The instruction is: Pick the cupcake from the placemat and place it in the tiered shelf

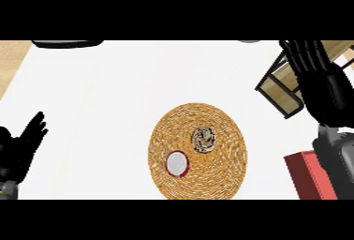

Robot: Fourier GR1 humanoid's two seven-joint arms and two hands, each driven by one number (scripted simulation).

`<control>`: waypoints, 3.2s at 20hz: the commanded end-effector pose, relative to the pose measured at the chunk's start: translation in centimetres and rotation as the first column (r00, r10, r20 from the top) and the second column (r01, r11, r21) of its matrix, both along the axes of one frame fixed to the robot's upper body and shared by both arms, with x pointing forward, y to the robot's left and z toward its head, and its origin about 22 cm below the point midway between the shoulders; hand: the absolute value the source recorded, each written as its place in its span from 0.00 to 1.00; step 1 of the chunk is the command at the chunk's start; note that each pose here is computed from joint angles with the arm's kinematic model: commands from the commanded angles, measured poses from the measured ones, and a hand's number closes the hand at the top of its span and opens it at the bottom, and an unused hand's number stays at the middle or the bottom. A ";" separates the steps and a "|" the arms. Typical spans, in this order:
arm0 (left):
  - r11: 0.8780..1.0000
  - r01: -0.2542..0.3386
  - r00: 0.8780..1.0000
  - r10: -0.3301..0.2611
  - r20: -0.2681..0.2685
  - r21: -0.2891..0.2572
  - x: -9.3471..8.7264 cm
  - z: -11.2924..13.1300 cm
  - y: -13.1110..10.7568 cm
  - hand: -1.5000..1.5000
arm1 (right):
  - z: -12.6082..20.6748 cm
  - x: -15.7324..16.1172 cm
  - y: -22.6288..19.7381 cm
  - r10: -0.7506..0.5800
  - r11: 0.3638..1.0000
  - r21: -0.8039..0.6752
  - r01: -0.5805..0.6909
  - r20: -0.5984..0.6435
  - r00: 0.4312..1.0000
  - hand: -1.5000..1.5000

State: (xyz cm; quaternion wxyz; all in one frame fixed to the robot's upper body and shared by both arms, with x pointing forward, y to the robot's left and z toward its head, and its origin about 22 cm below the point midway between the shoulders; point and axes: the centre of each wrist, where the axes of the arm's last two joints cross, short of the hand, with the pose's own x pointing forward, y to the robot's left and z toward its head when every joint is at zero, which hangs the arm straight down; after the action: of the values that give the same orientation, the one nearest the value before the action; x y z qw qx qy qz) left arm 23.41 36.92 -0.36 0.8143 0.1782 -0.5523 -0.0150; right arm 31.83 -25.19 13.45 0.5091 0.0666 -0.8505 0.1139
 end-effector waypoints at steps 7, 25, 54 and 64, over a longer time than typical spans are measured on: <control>0.984 0.157 0.905 -0.110 0.411 -0.082 5.2 6.1 -8.3 0.50 | -4.3 1.5 7.1 0.091 0.937 -0.314 -0.152 -0.199 0.976 1.00; 0.991 0.108 0.910 -0.068 0.410 -0.076 2.5 6.0 -10.4 0.50 | 4.9 3.2 8.2 0.573 0.412 -0.645 -0.644 -0.366 0.733 0.00; 0.988 0.115 0.910 -0.062 0.411 -0.105 1.5 5.7 -8.9 0.50 | -2.6 -2.4 15.1 0.201 -0.039 -0.979 -0.200 -0.204 0.958 0.00; 0.992 0.112 0.905 -0.075 0.419 -0.065 1.6 6.5 -8.3 0.50 | -6.2 -2.2 14.5 0.207 -0.063 -0.973 -0.224 -0.232 0.950 0.00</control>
State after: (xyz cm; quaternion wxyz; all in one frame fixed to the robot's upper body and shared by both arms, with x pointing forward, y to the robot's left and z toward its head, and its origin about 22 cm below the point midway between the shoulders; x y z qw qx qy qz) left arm 25.59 27.04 5.43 0.6878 0.1091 -0.7175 0.0148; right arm 29.85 -10.13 8.35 0.3843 -0.1839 -0.4970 0.7560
